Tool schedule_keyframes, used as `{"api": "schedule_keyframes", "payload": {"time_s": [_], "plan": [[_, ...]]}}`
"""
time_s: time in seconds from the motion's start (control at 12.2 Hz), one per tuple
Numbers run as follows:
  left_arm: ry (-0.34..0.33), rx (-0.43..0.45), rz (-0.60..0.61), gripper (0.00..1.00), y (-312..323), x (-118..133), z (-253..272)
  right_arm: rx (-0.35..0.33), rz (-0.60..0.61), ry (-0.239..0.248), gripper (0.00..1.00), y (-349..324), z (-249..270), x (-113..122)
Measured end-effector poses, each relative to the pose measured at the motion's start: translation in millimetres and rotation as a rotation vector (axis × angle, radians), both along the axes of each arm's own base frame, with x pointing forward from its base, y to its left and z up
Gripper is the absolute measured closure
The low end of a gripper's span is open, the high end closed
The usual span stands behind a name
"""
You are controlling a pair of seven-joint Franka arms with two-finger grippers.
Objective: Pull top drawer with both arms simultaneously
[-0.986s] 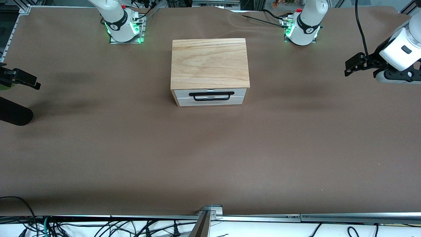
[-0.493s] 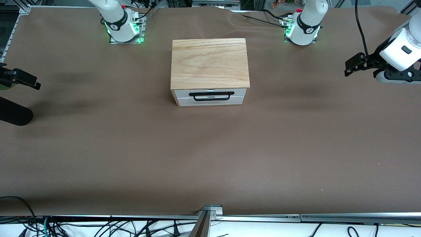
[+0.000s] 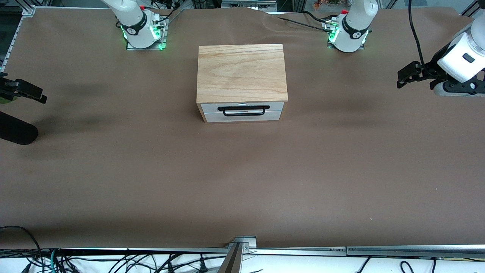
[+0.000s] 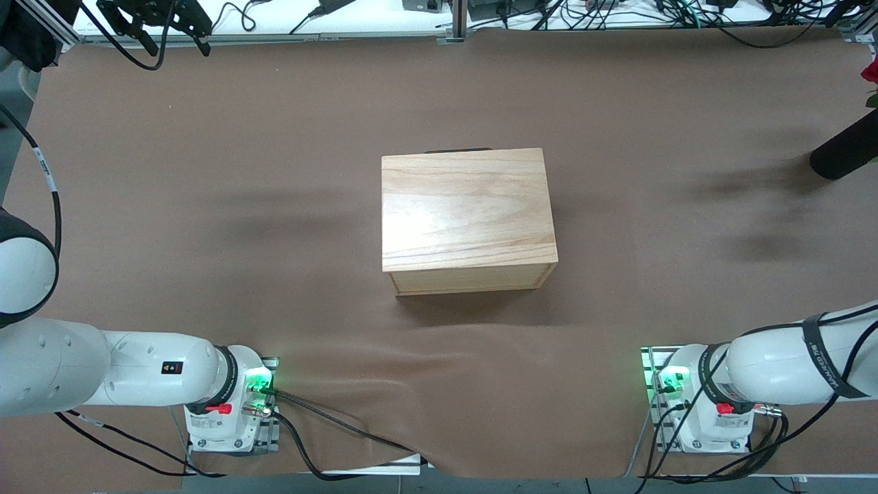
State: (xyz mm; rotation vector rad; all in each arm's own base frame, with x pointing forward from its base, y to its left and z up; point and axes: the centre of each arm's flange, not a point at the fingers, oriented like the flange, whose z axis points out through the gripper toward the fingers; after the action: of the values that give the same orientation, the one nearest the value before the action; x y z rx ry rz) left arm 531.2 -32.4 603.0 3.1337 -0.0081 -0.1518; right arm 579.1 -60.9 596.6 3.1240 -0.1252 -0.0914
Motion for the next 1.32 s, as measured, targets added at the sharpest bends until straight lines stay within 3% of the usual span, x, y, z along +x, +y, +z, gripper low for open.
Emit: {"api": "schedule_keyframes", "payload": {"time_s": [1.32], "plan": [[0.009,0.001,0.008,0.00,1.1,-0.1,-1.7,0.000,0.001,-0.003,0.00,-0.1,0.0,0.5]]}}
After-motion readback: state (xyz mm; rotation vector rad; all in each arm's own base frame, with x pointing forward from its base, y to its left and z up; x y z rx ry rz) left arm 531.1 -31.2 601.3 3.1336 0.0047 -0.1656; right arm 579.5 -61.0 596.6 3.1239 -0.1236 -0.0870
